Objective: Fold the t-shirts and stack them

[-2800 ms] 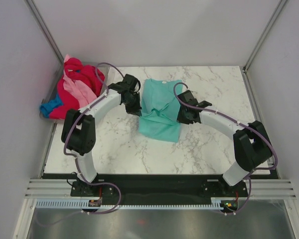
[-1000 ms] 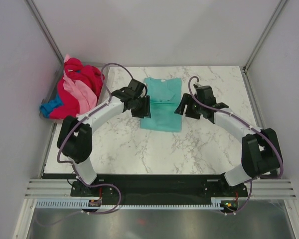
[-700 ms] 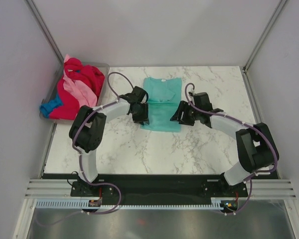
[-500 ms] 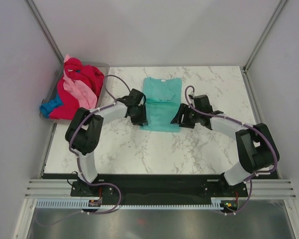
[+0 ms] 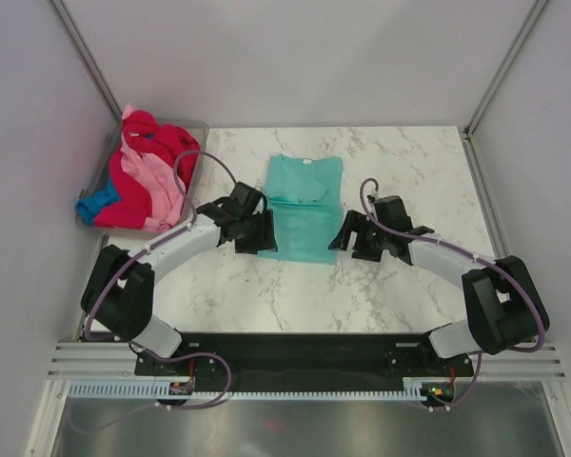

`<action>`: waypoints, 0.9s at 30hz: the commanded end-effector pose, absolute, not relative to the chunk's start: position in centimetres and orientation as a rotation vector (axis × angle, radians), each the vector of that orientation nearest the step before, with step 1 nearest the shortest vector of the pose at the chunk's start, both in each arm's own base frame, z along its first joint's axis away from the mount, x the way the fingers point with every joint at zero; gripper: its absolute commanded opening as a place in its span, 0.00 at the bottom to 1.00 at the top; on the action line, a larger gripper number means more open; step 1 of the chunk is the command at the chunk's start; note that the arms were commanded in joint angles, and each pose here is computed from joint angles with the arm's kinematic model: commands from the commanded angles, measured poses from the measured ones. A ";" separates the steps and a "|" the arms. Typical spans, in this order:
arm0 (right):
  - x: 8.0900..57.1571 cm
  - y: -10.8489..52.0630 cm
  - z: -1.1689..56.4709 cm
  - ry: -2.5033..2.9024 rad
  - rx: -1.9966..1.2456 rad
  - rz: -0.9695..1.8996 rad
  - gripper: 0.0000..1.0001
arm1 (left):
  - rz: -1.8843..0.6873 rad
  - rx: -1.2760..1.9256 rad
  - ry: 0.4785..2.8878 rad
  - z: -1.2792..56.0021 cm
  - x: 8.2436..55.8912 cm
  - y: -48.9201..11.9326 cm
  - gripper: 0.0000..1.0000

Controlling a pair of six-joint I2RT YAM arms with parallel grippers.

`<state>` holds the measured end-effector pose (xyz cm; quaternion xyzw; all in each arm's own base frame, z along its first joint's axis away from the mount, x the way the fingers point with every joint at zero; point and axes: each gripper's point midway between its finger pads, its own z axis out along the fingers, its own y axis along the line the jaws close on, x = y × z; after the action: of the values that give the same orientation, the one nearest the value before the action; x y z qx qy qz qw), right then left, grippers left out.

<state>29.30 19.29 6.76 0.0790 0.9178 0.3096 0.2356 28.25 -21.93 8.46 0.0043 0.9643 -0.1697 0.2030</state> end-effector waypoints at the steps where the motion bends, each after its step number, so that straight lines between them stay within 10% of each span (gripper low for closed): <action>1: 27.1 20.2 5.6 2.560 0.236 0.851 0.89 | -0.477 -0.060 2.708 6.6 26.8 -21.0 0.66; 17: 27.5 21.5 2.0 2.574 0.242 0.772 0.73 | -0.553 -0.158 2.626 3.7 27.6 -19.6 0.77; 27: 27.4 21.6 0.3 2.595 0.253 0.772 0.20 | -0.625 -0.227 2.516 4.9 28.7 -18.5 0.78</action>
<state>27.77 22.42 1.87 0.0881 0.9246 0.3018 0.2151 27.45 -17.85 3.42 -0.0673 0.9501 -0.1972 0.2323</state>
